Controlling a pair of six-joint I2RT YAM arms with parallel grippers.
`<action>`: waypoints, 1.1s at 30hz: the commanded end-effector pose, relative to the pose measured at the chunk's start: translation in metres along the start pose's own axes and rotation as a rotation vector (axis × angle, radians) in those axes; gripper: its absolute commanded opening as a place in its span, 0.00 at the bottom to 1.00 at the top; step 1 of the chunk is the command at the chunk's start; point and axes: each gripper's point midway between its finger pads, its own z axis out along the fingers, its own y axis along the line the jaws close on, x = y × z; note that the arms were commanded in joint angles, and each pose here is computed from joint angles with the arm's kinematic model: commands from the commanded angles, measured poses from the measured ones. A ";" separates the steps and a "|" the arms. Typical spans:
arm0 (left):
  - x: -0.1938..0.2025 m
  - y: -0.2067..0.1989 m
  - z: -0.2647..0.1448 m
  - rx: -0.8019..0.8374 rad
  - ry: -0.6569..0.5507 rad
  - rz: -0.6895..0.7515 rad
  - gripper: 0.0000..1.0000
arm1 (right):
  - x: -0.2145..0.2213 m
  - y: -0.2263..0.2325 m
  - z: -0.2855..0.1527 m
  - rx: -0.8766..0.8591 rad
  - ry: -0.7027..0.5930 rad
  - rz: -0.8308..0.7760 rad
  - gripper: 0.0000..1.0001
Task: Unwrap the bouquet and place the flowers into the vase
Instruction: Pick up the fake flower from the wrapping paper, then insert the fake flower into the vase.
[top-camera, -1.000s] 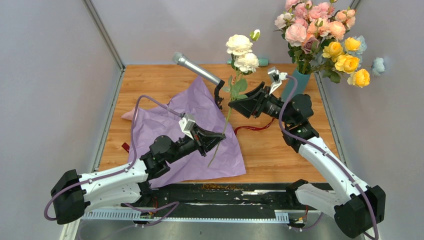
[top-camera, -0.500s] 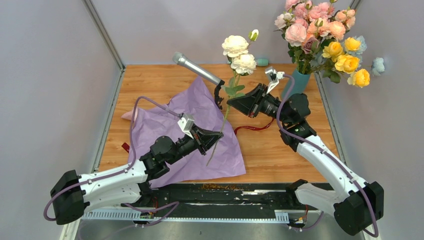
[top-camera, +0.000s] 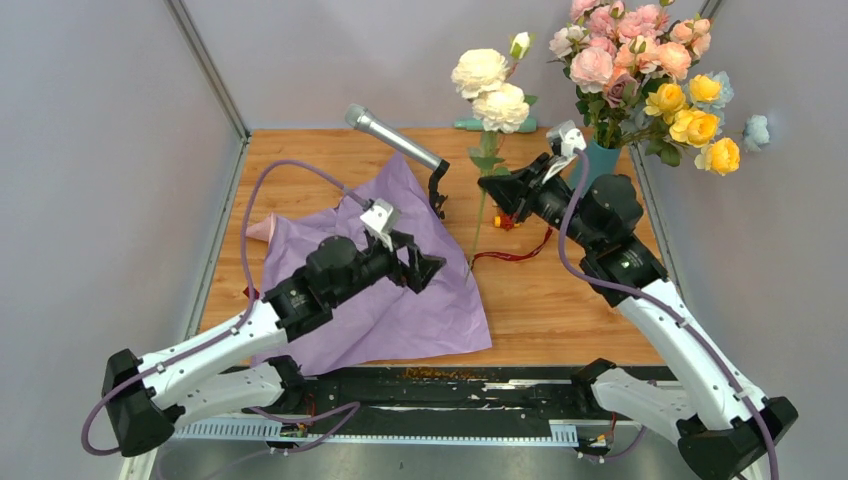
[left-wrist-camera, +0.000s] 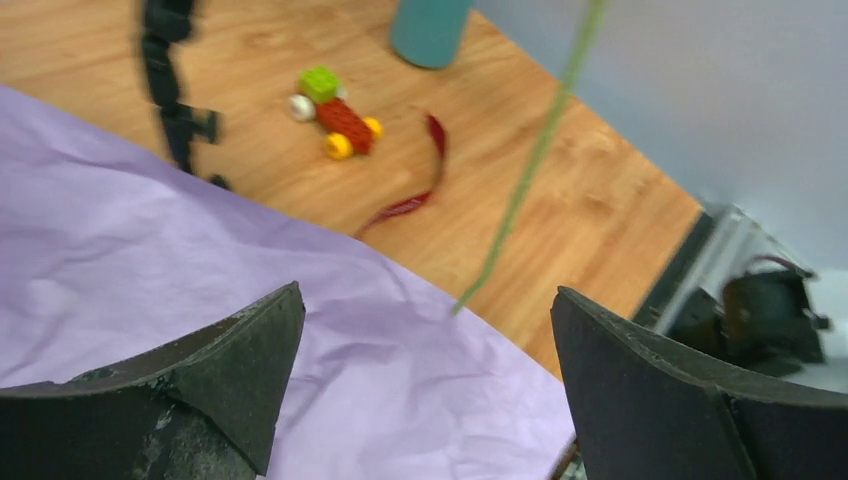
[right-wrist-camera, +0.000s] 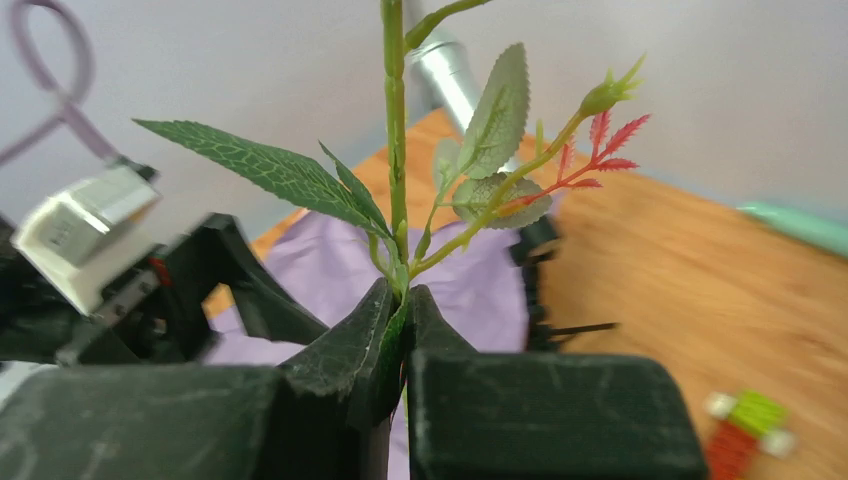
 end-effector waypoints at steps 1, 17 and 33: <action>-0.003 0.043 -0.013 -0.100 0.164 0.076 1.00 | -0.036 -0.053 -0.030 0.355 -0.006 -0.233 0.00; -0.043 0.182 -0.111 -0.670 0.169 0.212 1.00 | -0.136 -0.147 -0.067 0.829 -0.283 -0.609 0.00; -0.033 0.179 -0.110 -0.648 0.184 0.187 1.00 | -0.199 -0.184 -0.080 0.971 -0.511 -0.833 0.00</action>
